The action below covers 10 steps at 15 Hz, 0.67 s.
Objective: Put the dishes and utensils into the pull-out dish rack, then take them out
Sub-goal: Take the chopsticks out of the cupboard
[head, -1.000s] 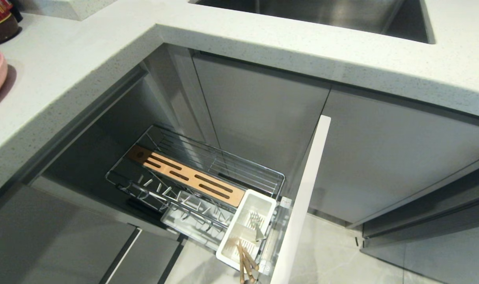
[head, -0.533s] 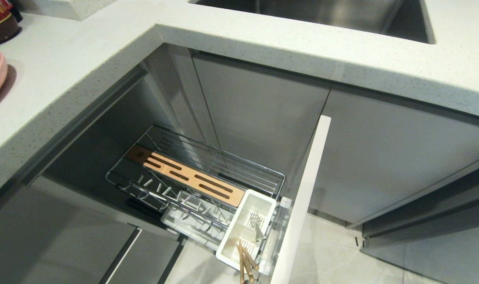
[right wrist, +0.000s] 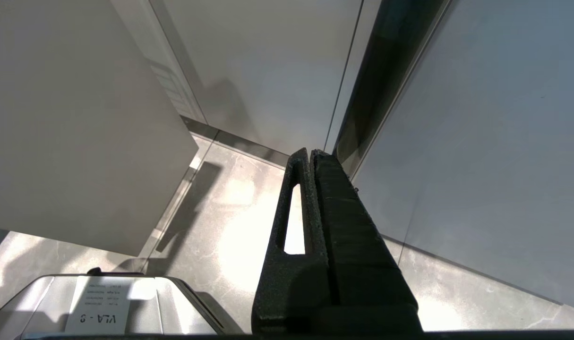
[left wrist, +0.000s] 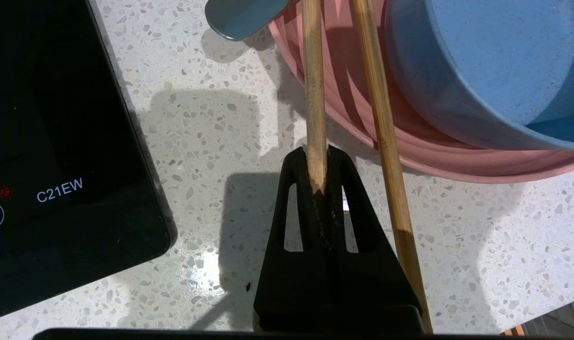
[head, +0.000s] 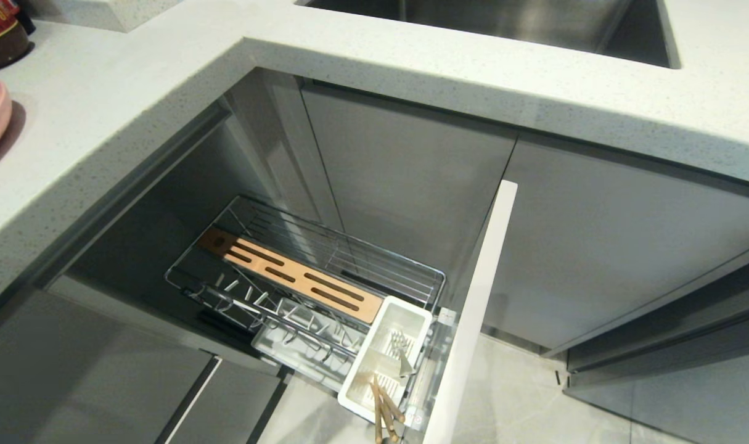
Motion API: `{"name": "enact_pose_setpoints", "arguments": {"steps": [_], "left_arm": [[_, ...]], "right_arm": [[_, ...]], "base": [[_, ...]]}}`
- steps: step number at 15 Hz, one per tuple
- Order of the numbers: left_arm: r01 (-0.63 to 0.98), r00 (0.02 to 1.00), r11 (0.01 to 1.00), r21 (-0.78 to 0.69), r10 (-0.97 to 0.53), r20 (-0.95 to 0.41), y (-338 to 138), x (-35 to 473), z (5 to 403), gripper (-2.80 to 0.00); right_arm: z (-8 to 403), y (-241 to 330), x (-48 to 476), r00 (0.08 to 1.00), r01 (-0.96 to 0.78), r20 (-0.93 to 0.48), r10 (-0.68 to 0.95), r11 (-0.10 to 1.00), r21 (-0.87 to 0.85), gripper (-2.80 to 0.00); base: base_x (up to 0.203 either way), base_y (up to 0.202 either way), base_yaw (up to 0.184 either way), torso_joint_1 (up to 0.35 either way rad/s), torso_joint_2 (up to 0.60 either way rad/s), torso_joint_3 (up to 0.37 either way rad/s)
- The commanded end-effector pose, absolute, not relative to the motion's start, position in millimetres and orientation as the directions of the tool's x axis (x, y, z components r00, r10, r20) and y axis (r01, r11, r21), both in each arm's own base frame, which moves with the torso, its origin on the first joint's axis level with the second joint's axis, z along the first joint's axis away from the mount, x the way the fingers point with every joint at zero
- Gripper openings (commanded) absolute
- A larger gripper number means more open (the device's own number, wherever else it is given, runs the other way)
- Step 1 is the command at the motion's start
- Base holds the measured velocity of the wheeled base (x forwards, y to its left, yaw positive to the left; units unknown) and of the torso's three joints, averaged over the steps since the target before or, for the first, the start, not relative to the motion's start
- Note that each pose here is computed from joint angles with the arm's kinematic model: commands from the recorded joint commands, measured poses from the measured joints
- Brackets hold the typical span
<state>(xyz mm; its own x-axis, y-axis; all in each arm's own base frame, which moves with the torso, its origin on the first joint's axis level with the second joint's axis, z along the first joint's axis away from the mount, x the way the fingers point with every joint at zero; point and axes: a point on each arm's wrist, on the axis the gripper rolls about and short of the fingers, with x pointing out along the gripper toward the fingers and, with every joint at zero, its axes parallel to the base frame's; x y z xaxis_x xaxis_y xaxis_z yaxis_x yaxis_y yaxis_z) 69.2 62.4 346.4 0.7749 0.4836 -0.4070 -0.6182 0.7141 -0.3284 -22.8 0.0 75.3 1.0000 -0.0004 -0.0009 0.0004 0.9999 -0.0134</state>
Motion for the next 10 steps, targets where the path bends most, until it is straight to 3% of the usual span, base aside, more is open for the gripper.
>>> {"name": "enact_pose_setpoints", "arguments": {"steps": [1,10], "left_arm": [[-0.619,0.775,0.712,-0.331,0.484,-0.407,63.5,70.2,346.2,-2.80],[-0.619,0.775,0.713,-0.330,0.489,-0.400,63.0,69.5,347.0,-2.80]], "right_arm": [[75.3,0.0,-22.8,1.000,0.002,-0.002,-0.002,1.000,-0.014,-2.80],[75.3,0.0,-22.8,1.000,0.000,-0.002,0.000,1.000,-0.014,-2.80]], "base": [[0.000,0.000,0.000,0.000,0.00,0.000],[0.000,0.000,0.000,0.000,0.00,0.000]]}}
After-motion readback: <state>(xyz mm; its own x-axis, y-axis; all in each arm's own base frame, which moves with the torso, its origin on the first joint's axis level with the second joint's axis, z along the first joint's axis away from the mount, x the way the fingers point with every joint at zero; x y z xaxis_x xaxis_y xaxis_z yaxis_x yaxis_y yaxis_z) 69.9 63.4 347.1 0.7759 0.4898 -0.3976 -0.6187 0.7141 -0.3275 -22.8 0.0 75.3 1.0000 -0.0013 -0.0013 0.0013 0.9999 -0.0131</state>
